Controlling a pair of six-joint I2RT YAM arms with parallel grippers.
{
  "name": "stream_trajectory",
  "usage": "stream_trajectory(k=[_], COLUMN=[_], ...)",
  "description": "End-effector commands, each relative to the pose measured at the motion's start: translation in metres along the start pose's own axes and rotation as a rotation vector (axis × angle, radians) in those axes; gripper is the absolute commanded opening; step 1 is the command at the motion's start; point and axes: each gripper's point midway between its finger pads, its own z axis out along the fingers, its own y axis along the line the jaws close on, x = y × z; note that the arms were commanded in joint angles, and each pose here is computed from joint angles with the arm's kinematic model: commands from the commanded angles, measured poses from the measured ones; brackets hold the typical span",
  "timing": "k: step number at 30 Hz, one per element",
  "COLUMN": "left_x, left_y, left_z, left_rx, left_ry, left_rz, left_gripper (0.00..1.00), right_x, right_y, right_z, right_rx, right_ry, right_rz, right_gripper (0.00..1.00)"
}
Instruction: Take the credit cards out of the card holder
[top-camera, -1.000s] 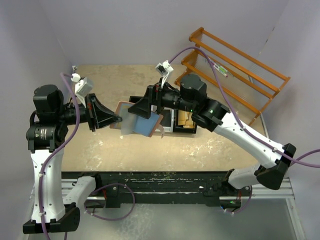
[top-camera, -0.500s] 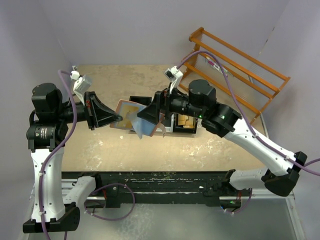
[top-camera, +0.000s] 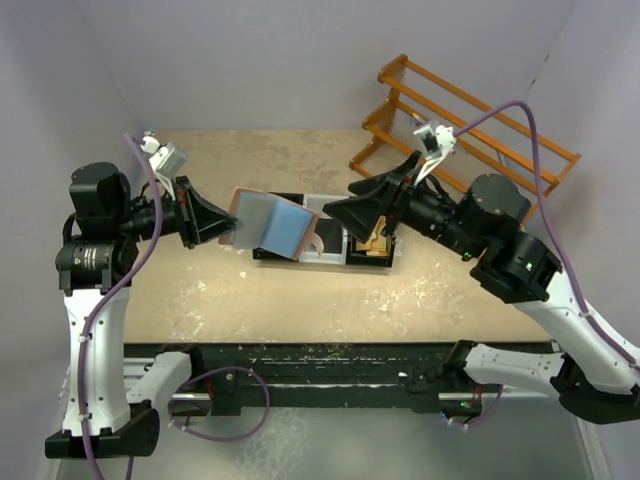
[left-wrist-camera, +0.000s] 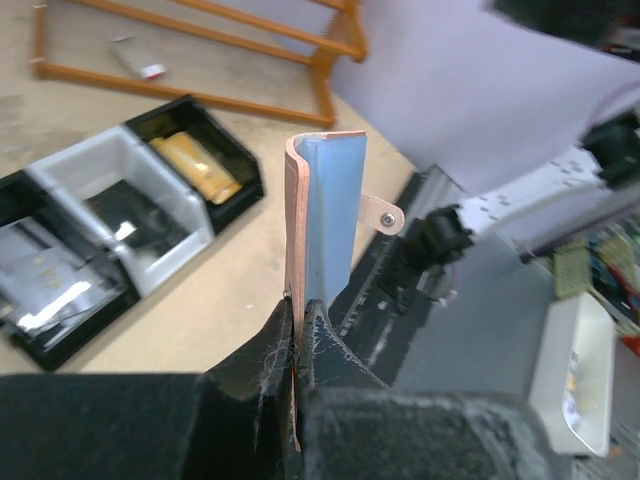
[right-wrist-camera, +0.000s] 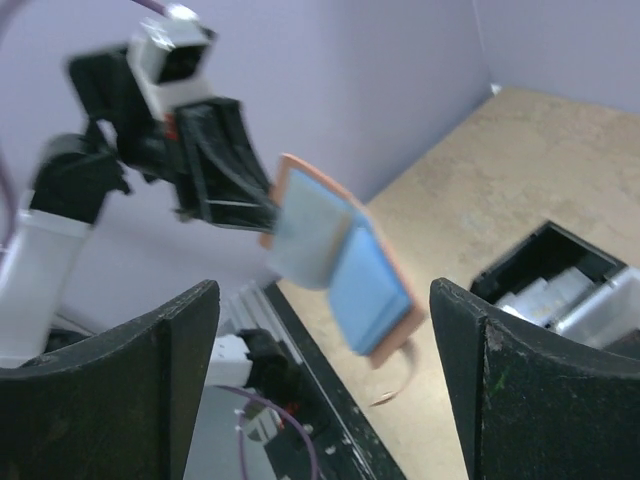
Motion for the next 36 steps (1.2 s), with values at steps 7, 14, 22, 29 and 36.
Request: stream_trajectory(k=[7, 14, 22, 29, 36], left_x=[-0.003, 0.004, 0.0, -0.014, -0.017], left_y=[0.095, 0.098, 0.067, 0.048, 0.042], left_z=[-0.021, -0.027, -0.018, -0.012, -0.008], left_rx=[-0.497, -0.519, -0.387, -0.312, -0.283], left_ry=[0.012, 0.058, 0.028, -0.024, -0.037], left_rz=[0.128, 0.212, 0.176, 0.102, 0.035], left_gripper=[0.0, 0.0, 0.0, 0.0, 0.0], right_x=[-0.003, 0.034, 0.07, 0.087, 0.096], right_y=[0.067, 0.113, 0.108, 0.087, 0.117], right_z=[0.048, 0.11, 0.141, 0.139, 0.146], right_rx=[-0.32, -0.405, -0.307, -0.125, -0.231], right_ry=[-0.032, 0.046, 0.065, 0.031, 0.06], right_rz=[0.12, 0.109, 0.033, -0.04, -0.051], right_gripper=[0.77, 0.74, 0.7, 0.55, 0.44])
